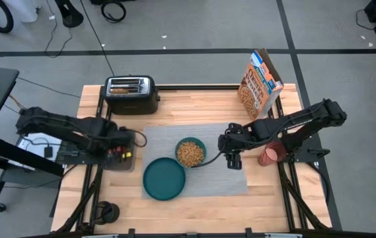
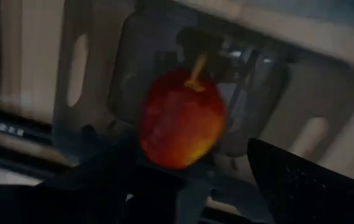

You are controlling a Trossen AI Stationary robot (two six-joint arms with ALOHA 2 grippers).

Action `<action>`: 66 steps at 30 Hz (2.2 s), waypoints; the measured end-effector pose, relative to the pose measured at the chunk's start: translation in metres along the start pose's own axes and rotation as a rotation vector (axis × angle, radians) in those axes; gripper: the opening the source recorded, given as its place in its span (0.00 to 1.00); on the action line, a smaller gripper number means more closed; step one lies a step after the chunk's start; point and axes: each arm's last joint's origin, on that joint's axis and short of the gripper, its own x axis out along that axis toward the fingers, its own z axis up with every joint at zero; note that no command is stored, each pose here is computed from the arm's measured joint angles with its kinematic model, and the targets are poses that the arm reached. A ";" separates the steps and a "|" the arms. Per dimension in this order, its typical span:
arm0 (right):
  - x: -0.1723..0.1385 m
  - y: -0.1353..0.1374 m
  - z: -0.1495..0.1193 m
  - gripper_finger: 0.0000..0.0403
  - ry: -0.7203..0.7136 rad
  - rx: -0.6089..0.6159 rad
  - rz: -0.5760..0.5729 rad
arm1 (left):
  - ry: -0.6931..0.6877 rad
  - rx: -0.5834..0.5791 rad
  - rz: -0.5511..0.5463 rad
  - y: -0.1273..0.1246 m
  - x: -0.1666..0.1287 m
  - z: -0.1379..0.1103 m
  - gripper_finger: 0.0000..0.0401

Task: Arrange a breakfast setting
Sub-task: Put the red apple on the mat

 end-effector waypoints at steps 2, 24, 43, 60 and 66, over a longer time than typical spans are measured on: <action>0.000 0.000 0.000 0.68 0.002 0.003 0.007 | 0.029 -0.012 0.005 0.009 0.009 0.001 0.78; 0.001 -0.002 0.001 0.97 -0.002 0.090 -0.006 | -0.014 0.160 -0.046 0.018 0.008 0.015 0.49; 0.000 -0.001 0.001 0.97 -0.005 0.111 -0.001 | 0.283 0.210 -0.030 0.007 0.052 0.038 0.94; 0.000 0.000 0.001 0.97 -0.003 0.098 0.015 | 0.416 0.222 -0.012 0.000 0.092 0.054 0.94; 0.000 0.000 0.001 0.97 -0.004 0.094 0.016 | 0.479 0.221 -0.017 0.002 0.092 0.053 0.94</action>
